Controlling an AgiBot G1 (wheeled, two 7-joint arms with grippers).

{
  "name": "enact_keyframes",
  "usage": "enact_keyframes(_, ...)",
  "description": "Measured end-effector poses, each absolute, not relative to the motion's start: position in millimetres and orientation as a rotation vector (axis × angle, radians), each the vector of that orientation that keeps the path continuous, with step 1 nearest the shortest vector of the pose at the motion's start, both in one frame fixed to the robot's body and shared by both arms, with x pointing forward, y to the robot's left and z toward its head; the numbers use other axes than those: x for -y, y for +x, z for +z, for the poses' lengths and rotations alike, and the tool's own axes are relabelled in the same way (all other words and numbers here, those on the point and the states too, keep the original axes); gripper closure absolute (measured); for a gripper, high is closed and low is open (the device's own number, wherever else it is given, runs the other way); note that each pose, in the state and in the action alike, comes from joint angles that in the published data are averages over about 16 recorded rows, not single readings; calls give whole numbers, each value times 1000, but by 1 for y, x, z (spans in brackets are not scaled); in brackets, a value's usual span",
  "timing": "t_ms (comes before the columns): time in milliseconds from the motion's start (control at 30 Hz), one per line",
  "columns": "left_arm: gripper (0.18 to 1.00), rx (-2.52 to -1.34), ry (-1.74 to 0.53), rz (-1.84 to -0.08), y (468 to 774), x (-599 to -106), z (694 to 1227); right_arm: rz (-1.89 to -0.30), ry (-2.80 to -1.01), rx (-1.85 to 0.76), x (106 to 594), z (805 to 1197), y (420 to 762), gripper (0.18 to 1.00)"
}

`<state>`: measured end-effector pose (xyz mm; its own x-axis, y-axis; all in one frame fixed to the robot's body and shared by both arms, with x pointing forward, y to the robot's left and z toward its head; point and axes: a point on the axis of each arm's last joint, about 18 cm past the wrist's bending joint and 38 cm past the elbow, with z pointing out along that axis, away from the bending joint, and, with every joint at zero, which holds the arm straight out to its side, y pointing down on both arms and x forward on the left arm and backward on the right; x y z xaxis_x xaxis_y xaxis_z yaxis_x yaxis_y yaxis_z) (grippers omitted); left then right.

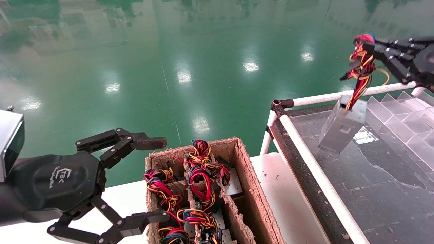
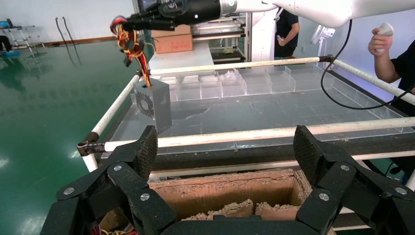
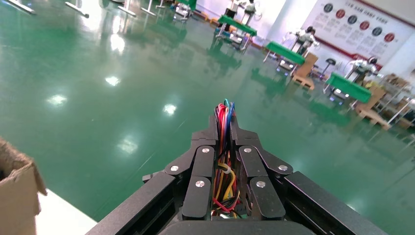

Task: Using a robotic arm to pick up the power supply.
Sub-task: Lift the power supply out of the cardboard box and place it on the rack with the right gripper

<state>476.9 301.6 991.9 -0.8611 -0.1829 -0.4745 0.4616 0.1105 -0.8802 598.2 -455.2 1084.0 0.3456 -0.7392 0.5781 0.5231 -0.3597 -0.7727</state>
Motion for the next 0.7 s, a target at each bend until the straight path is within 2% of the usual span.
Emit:
enact_keyframes(300,184,-1922,270,-1801,477,-302,992,-1291,-1450,-243,442,1068,620,949)
enact_keyframes(700,184,-1922,270,-1801,477,-302,992,-1286,-1445,-228,407,1075,653,949)
